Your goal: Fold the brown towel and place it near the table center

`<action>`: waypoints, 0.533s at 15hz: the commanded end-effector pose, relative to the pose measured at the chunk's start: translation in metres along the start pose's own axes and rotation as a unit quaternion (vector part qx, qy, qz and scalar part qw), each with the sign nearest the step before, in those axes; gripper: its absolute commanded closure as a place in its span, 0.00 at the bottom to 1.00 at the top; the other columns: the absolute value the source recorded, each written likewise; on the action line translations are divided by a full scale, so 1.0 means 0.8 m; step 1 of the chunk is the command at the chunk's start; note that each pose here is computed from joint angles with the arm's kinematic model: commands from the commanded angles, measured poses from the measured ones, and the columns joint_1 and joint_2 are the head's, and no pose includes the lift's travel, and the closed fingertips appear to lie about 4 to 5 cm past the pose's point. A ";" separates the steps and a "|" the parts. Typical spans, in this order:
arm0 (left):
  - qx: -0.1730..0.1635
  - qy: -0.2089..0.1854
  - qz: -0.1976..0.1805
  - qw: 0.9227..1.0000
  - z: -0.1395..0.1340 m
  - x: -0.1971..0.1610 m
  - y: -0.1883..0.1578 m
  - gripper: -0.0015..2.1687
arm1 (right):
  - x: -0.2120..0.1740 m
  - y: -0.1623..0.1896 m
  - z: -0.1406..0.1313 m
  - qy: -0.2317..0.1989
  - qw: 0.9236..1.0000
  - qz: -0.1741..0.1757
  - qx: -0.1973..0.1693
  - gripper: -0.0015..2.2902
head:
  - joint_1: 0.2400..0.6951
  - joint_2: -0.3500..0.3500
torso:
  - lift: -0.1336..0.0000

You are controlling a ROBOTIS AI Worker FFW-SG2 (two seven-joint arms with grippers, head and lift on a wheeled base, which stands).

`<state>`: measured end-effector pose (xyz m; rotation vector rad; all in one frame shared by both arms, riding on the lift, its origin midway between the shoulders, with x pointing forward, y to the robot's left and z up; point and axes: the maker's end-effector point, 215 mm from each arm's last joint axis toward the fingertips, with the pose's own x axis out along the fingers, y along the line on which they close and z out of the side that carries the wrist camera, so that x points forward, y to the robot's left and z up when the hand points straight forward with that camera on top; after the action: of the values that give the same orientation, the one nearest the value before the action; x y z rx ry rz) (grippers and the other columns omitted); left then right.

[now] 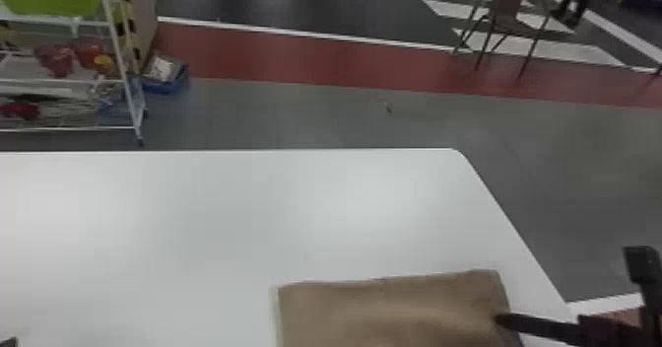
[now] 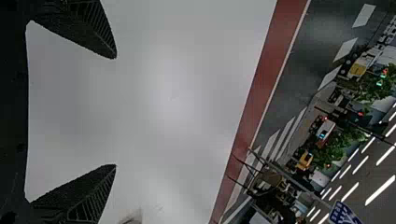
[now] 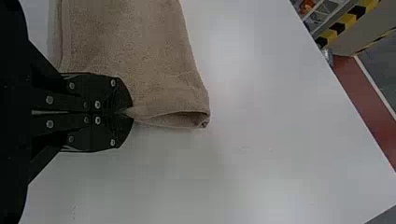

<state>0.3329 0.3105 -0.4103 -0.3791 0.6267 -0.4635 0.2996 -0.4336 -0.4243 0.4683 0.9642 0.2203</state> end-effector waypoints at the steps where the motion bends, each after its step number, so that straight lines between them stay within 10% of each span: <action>1: -0.001 -0.002 0.000 1.000 0.001 0.000 -0.001 0.02 | -0.016 0.049 0.017 -0.031 0.999 0.035 0.018 0.87 | 1.00 0.16 | 0.09; 8: -0.004 -0.010 0.006 1.000 0.005 -0.013 0.007 0.02 | -0.016 0.231 0.073 -0.076 0.979 0.129 -0.138 0.87 | 1.00 0.43 | 0.09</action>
<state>0.3313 0.3174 -0.4061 -0.3783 0.6178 -0.4559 0.3427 -0.3211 -0.3099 0.3784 0.7220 0.4750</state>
